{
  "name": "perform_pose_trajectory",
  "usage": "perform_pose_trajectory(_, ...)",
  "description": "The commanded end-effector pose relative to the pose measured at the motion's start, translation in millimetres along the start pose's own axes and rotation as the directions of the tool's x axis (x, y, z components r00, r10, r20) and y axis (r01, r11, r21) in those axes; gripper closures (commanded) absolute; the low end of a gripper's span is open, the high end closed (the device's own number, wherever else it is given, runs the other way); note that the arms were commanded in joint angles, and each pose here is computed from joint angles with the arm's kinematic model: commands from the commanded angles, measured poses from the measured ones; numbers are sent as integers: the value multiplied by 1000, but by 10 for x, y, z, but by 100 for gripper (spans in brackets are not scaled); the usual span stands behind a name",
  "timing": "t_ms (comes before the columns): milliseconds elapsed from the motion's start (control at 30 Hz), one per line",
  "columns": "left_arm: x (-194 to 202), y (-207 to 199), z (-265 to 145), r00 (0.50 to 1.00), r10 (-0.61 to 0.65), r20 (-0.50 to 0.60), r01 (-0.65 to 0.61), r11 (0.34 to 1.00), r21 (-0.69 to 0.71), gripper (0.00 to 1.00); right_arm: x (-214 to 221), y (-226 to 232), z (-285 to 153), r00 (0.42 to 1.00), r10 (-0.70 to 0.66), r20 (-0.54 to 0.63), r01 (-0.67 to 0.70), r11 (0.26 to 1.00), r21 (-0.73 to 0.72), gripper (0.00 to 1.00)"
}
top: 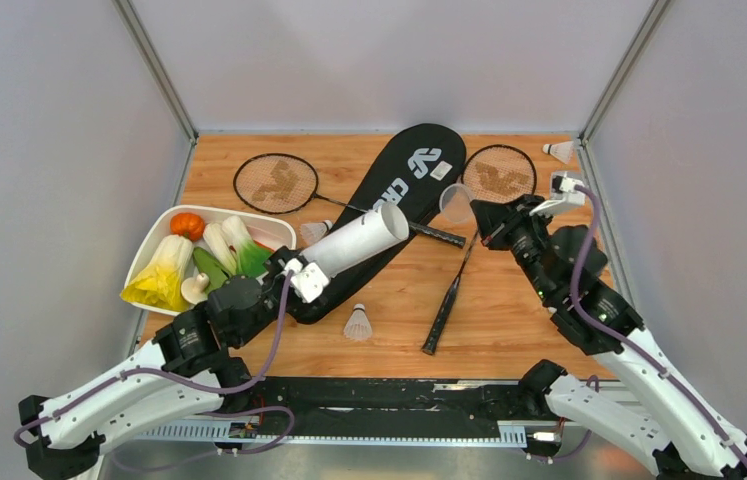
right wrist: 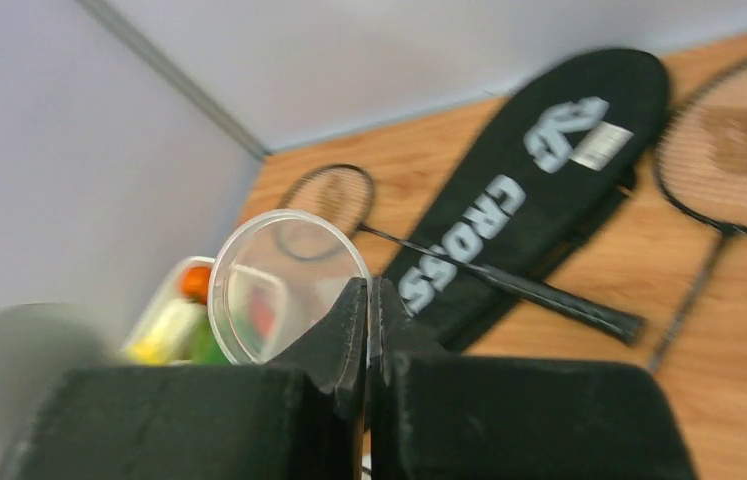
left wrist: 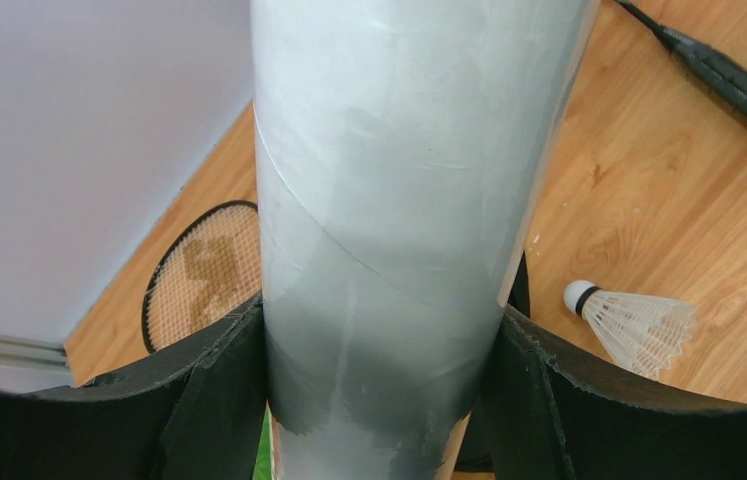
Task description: Pack up the badminton gear
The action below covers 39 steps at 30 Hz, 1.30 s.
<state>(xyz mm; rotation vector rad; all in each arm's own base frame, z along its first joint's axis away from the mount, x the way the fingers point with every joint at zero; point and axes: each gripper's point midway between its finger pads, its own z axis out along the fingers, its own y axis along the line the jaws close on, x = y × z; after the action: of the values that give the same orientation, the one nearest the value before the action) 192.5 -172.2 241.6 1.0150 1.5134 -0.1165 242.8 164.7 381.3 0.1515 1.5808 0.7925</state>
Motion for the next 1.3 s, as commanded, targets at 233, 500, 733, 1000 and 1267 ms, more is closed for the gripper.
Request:
perform_pose_trajectory(233,-318,155,-169,977,-71,202,83,995,-51,53,979,-1979,-52,986,5,-165,107,742,661,100)
perform_pose_trajectory(500,-343,121,-178,973,-83,217,91,995,-30,53,1402,-2814,-306,975,106,-193,102,559,823,100)
perform_pose_trajectory(733,-353,118,-207,968,-86,234,95,995,-26,53,1668,-3029,-285,963,146,-229,119,530,839,97)
perform_pose_trajectory(1000,-375,107,-229,962,-109,251,117,993,-16,53,1606,-2942,-190,958,144,-248,126,567,814,48)
perform_pose_trajectory(1267,-453,31,-234,952,-133,277,128,991,35,53,723,-2885,317,968,-111,-226,245,624,742,36)
